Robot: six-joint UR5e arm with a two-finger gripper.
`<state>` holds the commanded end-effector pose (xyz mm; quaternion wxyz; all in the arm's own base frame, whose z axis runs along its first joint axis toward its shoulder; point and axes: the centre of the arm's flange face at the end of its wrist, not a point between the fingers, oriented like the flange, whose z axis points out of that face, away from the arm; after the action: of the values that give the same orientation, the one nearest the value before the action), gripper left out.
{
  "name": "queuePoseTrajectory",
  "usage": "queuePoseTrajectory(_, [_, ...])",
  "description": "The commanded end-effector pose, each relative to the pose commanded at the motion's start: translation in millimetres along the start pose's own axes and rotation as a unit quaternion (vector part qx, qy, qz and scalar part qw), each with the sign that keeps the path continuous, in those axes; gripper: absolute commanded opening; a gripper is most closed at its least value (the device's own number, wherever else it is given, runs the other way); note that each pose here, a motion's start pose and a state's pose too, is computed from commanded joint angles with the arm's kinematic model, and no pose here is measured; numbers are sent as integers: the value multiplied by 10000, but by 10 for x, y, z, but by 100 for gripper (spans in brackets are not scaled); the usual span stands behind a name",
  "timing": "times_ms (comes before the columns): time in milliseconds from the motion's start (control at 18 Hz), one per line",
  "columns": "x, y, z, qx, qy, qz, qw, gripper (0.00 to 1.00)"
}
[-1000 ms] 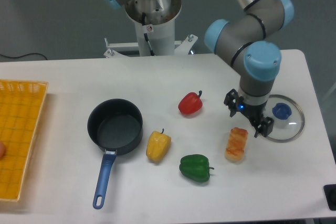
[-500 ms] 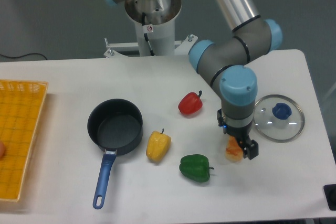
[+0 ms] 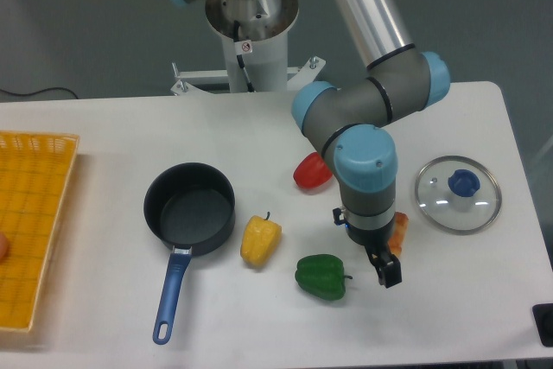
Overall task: Pick up the green chilies
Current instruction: 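Lower the gripper over the green bell pepper and close on it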
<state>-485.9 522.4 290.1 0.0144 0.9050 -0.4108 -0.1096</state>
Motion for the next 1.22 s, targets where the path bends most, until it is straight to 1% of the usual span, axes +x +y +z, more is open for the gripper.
queuePoseTrajectory(56, [7, -44, -4, -2, -2, 169, 9999, 100])
queuePoseTrajectory(278, [-4, -166, 55, -13, -92, 399, 9992, 100])
queuePoseTrajectory(444, [-12, -322, 199, -42, -101, 762, 9970, 100])
queuePoseTrajectory(611, [-10, -366, 328, -82, -30, 965, 9953, 100])
queuePoseTrajectory(833, [42, -393, 356, -91, 39, 1465, 9892, 100])
queuePoseTrajectory(944, [60, -396, 376, -88, 71, 1552, 9878, 100])
queuePoseTrajectory(1222, [110, -423, 470, -58, 157, 1576, 9874, 100])
